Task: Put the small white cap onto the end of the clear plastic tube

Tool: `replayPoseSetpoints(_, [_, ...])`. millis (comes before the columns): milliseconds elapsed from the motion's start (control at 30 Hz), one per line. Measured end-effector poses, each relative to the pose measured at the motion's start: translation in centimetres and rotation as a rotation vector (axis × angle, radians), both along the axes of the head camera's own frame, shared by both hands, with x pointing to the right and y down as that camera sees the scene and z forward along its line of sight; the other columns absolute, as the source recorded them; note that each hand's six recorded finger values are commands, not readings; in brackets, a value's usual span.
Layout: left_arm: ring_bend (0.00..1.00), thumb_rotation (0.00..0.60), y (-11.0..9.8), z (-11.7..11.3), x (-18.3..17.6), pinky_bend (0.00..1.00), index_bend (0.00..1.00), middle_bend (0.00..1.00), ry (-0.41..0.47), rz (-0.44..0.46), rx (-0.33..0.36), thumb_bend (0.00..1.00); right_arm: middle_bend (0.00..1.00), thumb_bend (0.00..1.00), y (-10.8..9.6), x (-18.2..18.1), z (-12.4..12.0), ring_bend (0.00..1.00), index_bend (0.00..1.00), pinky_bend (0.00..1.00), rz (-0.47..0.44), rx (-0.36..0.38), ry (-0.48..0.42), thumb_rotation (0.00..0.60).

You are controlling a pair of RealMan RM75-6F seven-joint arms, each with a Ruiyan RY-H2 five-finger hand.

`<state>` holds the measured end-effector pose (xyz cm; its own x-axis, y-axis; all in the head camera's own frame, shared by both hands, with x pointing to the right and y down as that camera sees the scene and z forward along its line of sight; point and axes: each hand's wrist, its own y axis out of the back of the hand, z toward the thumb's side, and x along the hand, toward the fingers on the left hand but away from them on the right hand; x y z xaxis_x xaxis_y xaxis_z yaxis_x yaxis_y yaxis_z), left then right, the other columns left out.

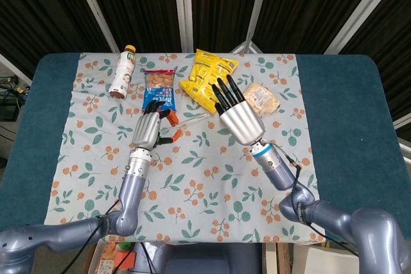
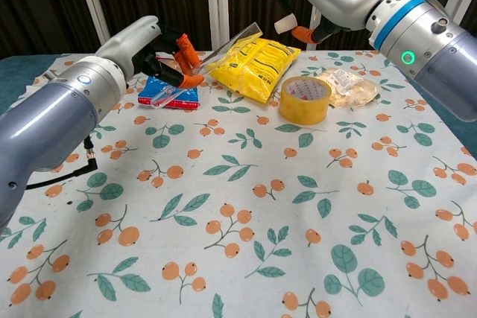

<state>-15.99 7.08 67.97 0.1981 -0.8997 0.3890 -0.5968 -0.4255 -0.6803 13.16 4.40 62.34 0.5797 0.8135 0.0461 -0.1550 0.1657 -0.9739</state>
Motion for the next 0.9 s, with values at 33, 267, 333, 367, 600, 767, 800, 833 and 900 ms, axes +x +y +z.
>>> replayPoseSetpoints(33, [0.14,0.6,-0.01,0.0,0.03,0.03,0.75,0.55,0.002,0.0,-0.001,0.55,0.21,0.35,0.01,-0.03,0.01,0.04,0.66,0.0,0.0,-0.001,-0.001,0.6])
replayPoseSetpoints(267, [0.14,0.6,0.18,0.19,0.25,0.03,0.75,0.55,0.0,0.007,-0.008,0.55,0.21,0.35,0.12,-0.3,0.09,0.04,0.66,0.0,-0.004,-0.002,-0.002,0.6])
replayPoseSetpoints(333, [0.14,0.6,0.25,0.24,0.29,0.03,0.75,0.55,0.001,0.008,-0.01,0.55,0.21,0.35,0.15,-0.4,0.08,0.04,0.66,0.0,-0.005,-0.002,-0.002,0.6])
replayPoseSetpoints(367, [0.14,0.6,0.32,0.27,0.34,0.03,0.75,0.55,0.002,0.01,-0.012,0.55,0.21,0.35,0.16,-0.5,0.05,0.04,0.66,0.0,-0.006,-0.001,-0.004,0.6])
replayPoseSetpoints(600, [0.14,0.6,0.44,0.22,0.59,0.03,0.75,0.55,0.004,0.013,-0.012,0.55,0.21,0.35,0.11,-0.86,-0.08,0.04,0.66,0.0,-0.008,0.0,-0.01,0.6])
replayPoseSetpoints(767, [0.14,0.6,0.53,0.21,0.71,0.03,0.75,0.55,0.005,0.014,-0.013,0.55,0.21,0.35,0.17,-0.91,-0.01,0.04,0.66,0.0,-0.007,-0.003,-0.01,0.6])
replayPoseSetpoints(800, [0.14,0.6,0.55,0.2,0.74,0.03,0.75,0.55,0.006,0.014,-0.013,0.55,0.21,0.35,0.2,-0.89,0.0,0.04,0.66,0.0,-0.007,-0.004,-0.009,0.6])
replayPoseSetpoints(833, [0.14,0.6,0.57,0.19,0.78,0.03,0.75,0.55,0.007,0.015,-0.013,0.55,0.21,0.35,0.23,-0.88,0.03,0.04,0.66,0.0,-0.007,-0.005,-0.009,0.6])
replayPoseSetpoints(900, [0.14,0.6,0.61,0.14,0.88,0.03,0.75,0.55,0.009,0.017,-0.013,0.55,0.21,0.35,0.28,-0.85,0.08,0.04,0.66,0.0,-0.005,-0.007,-0.011,0.6])
